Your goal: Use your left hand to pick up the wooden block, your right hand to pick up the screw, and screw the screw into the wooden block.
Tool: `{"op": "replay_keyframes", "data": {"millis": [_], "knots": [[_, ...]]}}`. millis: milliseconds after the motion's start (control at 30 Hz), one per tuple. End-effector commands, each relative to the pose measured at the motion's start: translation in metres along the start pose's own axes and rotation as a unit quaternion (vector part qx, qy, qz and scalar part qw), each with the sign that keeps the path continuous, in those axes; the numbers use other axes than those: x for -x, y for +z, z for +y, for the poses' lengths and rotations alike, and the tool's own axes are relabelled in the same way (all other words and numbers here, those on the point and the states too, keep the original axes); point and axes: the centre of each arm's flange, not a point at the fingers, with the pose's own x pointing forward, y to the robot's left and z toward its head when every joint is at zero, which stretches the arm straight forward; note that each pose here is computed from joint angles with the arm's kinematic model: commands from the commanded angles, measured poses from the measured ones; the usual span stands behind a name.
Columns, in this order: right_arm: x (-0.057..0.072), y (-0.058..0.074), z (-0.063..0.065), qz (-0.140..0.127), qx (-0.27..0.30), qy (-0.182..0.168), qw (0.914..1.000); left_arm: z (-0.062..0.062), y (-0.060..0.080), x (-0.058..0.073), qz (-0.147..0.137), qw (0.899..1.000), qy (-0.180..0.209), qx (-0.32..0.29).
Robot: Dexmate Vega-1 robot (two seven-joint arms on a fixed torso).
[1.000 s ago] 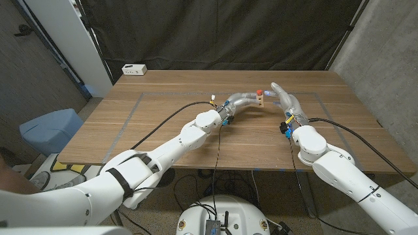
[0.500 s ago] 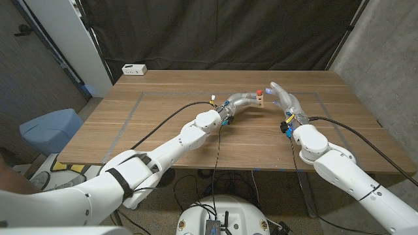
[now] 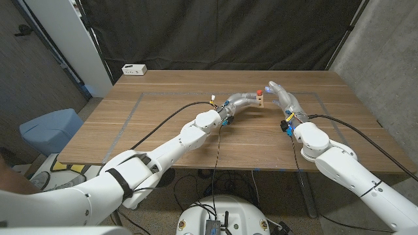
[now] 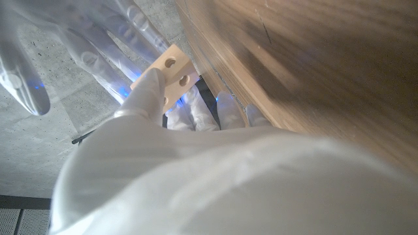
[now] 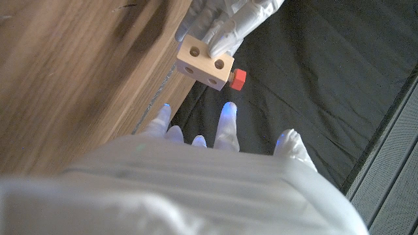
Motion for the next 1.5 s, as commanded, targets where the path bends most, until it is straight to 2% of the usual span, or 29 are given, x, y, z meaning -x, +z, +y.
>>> {"op": "replay_keyframes", "data": {"millis": [33,1000,1500], "knots": [[-0.0055,-0.0008,0.0011,0.007,0.001,0.023,0.9997,0.0009,0.001,-0.001,-0.001,1.0,0.0,-0.001],[-0.0088,-0.0021,0.0011,0.012,0.0,0.03,0.9995,0.0002,-0.0002,-0.0021,0.002,1.0,0.001,0.001],[-0.0047,0.0018,0.0013,0.012,0.01,0.023,0.9996,0.0,-0.0019,-0.0023,0.003,1.0,0.001,0.003]]}}
